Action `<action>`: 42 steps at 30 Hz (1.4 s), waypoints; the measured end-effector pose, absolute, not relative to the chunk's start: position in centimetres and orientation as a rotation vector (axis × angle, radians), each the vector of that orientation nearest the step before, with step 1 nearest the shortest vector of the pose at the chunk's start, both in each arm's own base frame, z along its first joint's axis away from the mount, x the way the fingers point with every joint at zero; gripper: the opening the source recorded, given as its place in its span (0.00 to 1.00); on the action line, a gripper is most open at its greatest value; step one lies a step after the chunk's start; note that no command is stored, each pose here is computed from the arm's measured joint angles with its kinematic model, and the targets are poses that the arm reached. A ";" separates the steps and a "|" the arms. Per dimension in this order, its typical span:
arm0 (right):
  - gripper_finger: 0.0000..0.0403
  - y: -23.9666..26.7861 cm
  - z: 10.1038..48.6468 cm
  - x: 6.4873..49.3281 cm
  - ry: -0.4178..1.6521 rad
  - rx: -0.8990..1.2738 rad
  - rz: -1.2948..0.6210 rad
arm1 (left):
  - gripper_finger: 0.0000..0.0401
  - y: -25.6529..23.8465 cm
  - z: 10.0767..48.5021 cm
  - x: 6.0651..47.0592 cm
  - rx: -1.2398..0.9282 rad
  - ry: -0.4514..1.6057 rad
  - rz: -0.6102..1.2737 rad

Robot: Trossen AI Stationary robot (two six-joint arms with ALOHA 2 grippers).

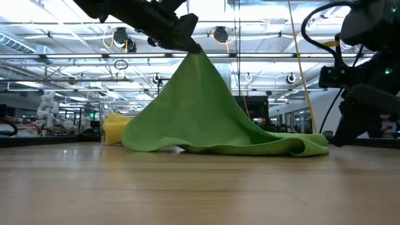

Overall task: Fold microfiber towels
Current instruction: Fold the green towel on the table

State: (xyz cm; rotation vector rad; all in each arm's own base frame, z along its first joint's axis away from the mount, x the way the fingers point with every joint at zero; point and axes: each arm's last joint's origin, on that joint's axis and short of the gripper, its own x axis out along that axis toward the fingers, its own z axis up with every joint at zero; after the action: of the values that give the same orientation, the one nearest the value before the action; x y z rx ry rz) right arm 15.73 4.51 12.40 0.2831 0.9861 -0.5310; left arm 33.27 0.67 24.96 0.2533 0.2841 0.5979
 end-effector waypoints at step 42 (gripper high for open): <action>0.41 -3.6 14.8 17.2 0.422 0.115 -0.755 | 0.01 0.6 24.9 33.3 0.248 0.282 0.568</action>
State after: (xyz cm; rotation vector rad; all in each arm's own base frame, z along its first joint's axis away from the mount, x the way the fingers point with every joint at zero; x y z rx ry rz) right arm 17.19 -3.62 14.77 0.1145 0.4222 -0.7551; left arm 33.32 0.59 24.94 0.2476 0.2824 0.5677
